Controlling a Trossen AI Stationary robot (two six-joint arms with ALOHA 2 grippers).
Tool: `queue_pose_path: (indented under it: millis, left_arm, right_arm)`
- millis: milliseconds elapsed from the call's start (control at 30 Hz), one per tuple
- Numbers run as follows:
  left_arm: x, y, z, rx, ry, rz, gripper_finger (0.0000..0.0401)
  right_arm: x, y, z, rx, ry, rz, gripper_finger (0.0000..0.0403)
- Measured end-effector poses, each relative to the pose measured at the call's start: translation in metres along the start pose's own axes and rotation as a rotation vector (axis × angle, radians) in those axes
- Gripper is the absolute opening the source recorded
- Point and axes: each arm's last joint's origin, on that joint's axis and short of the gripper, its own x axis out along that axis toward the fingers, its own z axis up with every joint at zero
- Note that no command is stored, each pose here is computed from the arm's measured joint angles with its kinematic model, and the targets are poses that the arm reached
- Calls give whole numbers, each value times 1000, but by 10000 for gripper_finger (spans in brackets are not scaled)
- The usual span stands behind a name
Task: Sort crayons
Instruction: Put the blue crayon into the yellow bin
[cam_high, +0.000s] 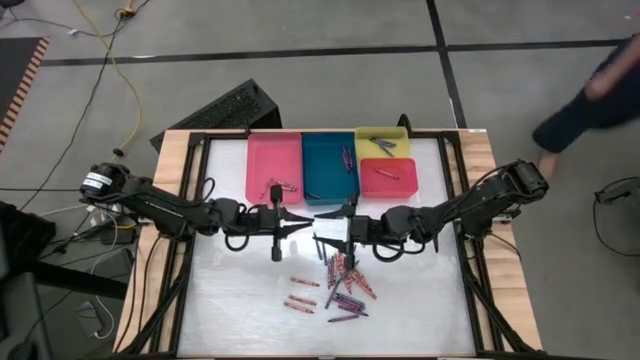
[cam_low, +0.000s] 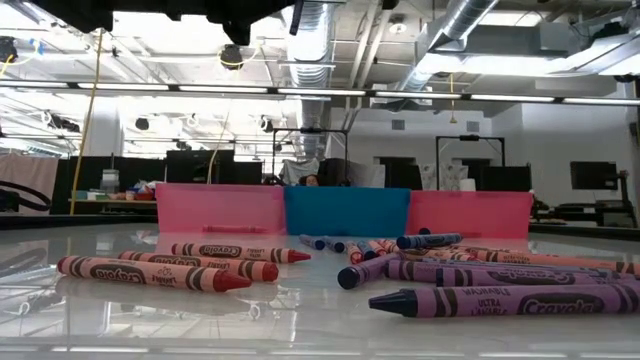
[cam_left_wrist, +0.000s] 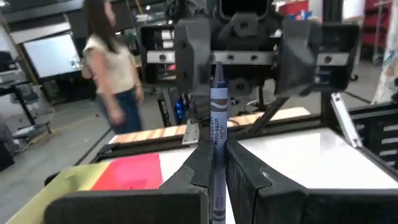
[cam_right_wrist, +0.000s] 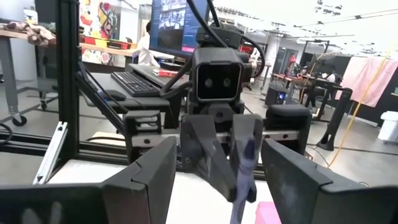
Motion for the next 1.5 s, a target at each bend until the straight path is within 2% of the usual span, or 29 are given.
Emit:
queue_pose_path:
  millis: [567, 700, 967, 1133, 1400, 1500]
  left_arm:
    - [1, 0, 1, -2, -32, -12, 12]
    - [1, 0, 2, -2, -32, -12, 12]
    - [1, -1, 0, 1, -20, -13, 12]
    - [1, -1, -1, 6, -1, -10, 12]
    - [1, -1, -1, 5, -6, -8, 12]
    - [1, -1, -1, 4, -5, -8, 12]
  right_arm:
    - [2, -8, 0, 7, -11, -28, 232]
    - [6, -14, -4, 48, -6, -49, 232]
    - [14, -12, -11, 37, 20, -49, 225]
    - [14, -11, -10, 31, 19, -47, 173]
    - [14, -10, -14, 16, 62, -41, 29]
    - [14, -10, -15, 15, 66, -40, 9]
